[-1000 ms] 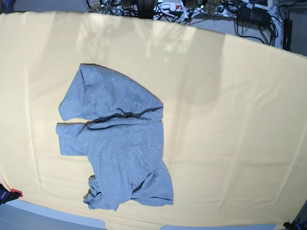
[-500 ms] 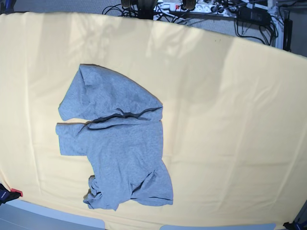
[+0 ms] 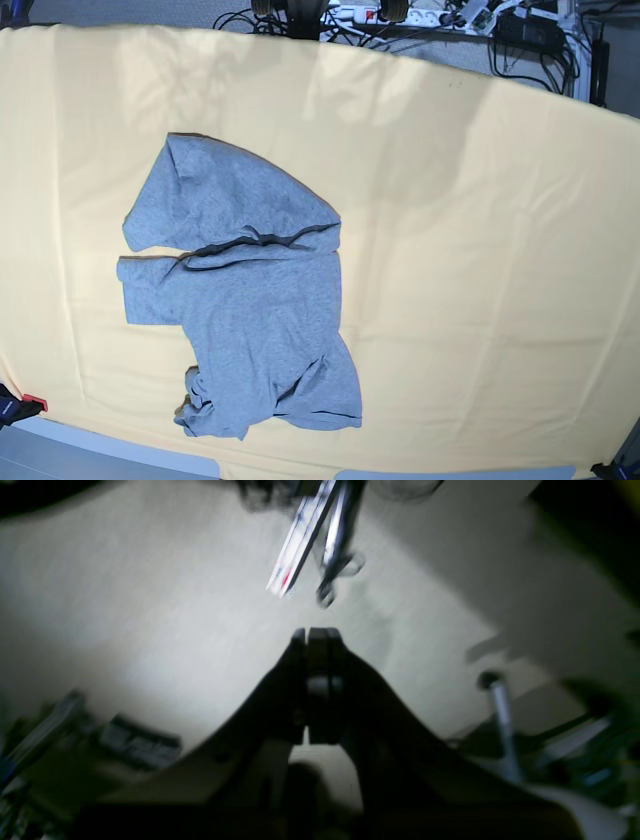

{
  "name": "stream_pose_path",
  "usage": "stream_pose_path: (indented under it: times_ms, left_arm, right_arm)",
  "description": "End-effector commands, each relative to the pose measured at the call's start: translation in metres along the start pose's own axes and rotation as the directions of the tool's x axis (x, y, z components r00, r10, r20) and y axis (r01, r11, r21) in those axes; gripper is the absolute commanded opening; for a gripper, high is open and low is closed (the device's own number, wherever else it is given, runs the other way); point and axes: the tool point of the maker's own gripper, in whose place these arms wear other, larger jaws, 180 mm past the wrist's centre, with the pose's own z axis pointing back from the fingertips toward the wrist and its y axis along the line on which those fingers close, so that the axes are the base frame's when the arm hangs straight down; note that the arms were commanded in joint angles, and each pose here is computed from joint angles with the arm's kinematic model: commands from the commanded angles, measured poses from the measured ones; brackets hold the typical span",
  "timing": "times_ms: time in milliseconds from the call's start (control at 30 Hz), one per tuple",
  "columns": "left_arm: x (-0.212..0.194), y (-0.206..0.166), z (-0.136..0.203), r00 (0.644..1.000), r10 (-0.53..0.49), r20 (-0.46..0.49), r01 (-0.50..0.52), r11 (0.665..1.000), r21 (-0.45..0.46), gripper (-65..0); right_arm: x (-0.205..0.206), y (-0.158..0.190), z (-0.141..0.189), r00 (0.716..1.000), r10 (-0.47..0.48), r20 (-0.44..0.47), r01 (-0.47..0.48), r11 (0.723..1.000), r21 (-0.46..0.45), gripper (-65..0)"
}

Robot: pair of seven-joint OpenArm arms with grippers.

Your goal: Layout the t-shirt on the table in an organized manner, then fold the t-shirt properly

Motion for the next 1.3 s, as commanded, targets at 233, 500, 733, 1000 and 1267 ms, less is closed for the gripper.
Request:
stream_pose_path:
  times_ms: [233, 500, 733, 1000, 1267]
  left_arm:
    - [0.05, -0.025, 0.04, 0.984, -0.104, 0.145, 0.105, 0.994, 0.0, -65.0]
    - [0.076, -0.024, 0.043, 0.965, -0.148, 0.217, 0.147, 0.989, 0.022, -65.0]
    - [0.114, -0.012, 0.045, 0.928, -0.207, 0.31, 0.193, 0.978, 0.074, -65.0]
    - [0.17, -0.007, 0.057, 0.851, -0.255, 0.459, 0.233, 0.967, 0.105, -65.0]
    - [0.231, -0.022, 0.086, 0.686, -0.291, 0.667, 0.304, 0.947, 0.101, -65.0]
  right_arm:
    - [0.004, -0.011, 0.008, 1.0, 0.013, 0.001, -0.013, 0.997, -0.071, -65.0]
    - [0.007, -0.033, 0.011, 0.999, 0.033, 0.013, -0.03, 0.981, -0.194, -65.0]
    - [0.024, -0.06, 0.014, 0.996, 0.081, 0.047, -0.062, 0.945, -0.32, -65.0]
    - [0.079, -0.113, 0.025, 0.973, 0.181, 0.143, -0.076, 0.836, -0.543, -65.0]
    - [0.143, -0.144, 0.048, 0.911, 0.284, 0.298, -0.013, 0.744, -0.668, -65.0]
